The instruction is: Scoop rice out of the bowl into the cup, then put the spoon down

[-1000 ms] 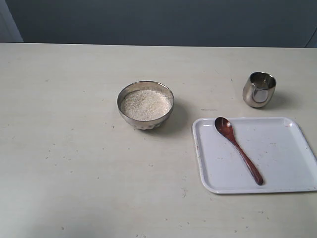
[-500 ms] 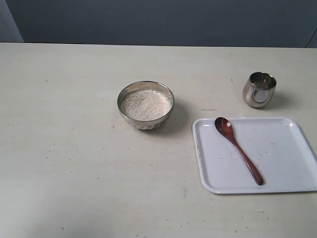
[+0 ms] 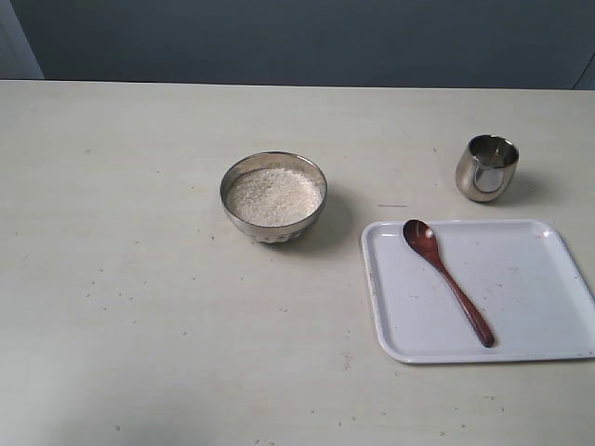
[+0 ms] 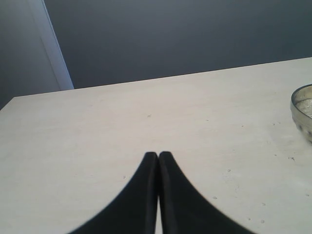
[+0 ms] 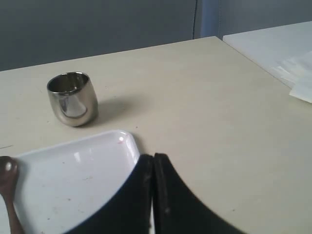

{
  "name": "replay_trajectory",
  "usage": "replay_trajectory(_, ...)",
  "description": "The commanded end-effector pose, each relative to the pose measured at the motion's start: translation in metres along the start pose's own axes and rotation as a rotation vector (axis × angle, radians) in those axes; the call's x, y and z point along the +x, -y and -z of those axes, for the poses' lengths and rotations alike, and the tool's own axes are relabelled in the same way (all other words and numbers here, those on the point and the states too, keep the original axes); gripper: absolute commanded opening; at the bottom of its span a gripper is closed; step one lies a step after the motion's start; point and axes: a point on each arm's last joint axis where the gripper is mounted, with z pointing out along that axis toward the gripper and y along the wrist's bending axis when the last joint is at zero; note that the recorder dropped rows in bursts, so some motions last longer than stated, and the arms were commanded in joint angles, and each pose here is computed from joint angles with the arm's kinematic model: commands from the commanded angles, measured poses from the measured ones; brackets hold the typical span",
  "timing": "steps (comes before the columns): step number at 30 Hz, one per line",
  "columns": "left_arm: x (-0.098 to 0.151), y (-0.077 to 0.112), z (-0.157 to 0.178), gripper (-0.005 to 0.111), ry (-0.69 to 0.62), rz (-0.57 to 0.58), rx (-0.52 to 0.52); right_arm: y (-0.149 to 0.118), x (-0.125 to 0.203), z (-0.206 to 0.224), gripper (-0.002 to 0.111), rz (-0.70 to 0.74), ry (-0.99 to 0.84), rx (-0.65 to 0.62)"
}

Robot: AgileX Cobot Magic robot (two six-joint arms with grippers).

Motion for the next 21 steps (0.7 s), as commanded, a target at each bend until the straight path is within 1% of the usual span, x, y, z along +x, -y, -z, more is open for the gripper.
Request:
replay_trajectory(1, -0.0017, 0.0000, 0.0007, 0.001, 0.010, 0.005, 0.003, 0.0007, -0.0004, 0.0000, 0.000, 0.008, 0.016, 0.009)
replay_trajectory(4, -0.0017, 0.0000, 0.0007, 0.001, 0.010, 0.005, 0.003, 0.0007, -0.0005, 0.0000, 0.000, 0.021, 0.017, 0.009)
replay_trajectory(11, -0.0017, 0.0000, 0.0007, 0.001, 0.010, 0.005, 0.003, -0.0007, -0.0005, 0.0000, 0.000, -0.025, 0.017, -0.006)
replay_trajectory(21, -0.0017, 0.0000, 0.0007, 0.001, 0.010, 0.005, 0.003, -0.0007, -0.0006, 0.0000, 0.000, -0.027, 0.017, -0.007)
